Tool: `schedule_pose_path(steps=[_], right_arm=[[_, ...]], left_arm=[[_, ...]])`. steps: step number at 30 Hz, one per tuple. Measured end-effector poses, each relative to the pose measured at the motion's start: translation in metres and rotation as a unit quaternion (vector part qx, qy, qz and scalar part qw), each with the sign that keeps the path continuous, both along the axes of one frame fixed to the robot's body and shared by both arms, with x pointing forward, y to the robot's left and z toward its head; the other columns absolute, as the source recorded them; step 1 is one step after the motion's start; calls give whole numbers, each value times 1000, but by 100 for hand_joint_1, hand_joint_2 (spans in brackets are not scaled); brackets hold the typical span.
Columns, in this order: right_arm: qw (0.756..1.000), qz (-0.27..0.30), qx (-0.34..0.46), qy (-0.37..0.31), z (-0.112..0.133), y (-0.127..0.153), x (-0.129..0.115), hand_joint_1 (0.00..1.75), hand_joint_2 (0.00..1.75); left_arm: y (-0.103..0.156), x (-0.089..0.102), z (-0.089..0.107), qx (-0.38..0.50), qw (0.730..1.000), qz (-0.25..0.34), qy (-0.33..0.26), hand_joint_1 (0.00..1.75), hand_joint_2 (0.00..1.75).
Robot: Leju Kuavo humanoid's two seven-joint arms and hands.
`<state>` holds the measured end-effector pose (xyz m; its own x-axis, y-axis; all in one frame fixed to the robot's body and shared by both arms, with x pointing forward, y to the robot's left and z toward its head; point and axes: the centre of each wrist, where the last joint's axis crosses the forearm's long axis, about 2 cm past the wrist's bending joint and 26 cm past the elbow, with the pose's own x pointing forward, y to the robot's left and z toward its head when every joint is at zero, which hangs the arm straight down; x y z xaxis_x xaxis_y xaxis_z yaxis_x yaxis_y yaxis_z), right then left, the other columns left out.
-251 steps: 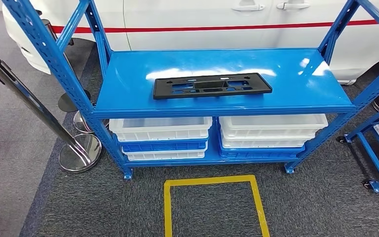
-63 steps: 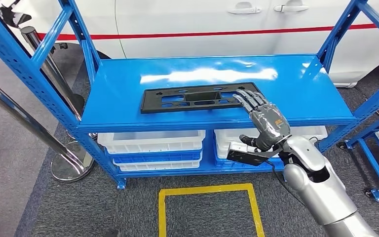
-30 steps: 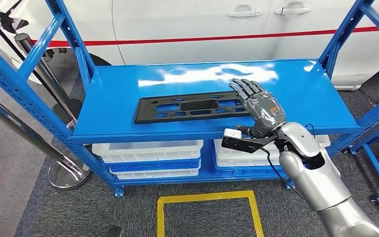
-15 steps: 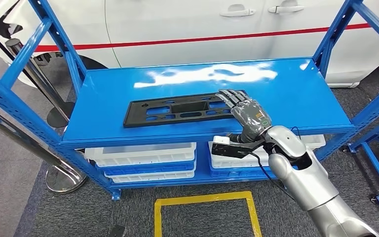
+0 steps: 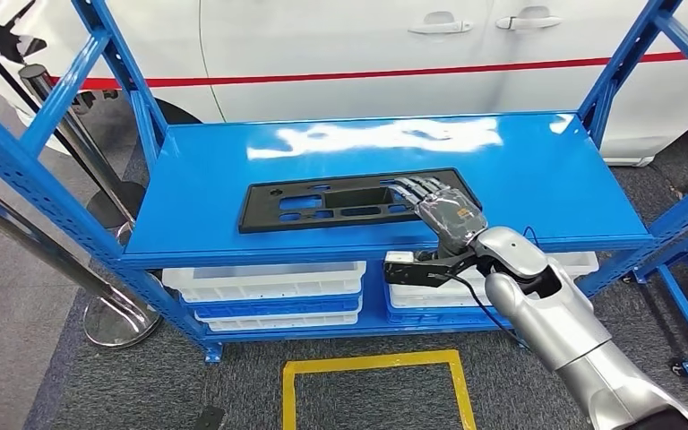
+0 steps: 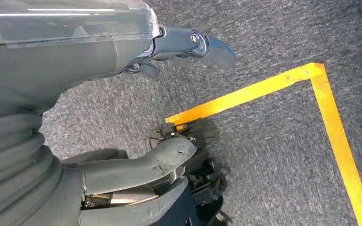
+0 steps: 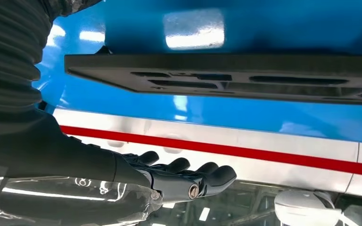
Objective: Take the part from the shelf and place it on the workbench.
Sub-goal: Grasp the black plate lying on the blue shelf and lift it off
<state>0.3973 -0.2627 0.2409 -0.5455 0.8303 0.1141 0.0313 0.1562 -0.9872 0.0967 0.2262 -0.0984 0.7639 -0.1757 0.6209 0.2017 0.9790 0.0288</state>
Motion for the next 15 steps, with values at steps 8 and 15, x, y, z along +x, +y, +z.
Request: schedule_pose_path(steps=[8, 15], right_arm=[[1000, 3, -4, 2, 1, 7, 5, 0, 175], [1000, 4, -3, 4, 0, 10, 6, 0, 175]], left_arm=[[-1, 2, 1, 0, 1000, -3, -2, 0, 175], [-1, 2, 1, 0, 1000, -4, -1, 0, 175]])
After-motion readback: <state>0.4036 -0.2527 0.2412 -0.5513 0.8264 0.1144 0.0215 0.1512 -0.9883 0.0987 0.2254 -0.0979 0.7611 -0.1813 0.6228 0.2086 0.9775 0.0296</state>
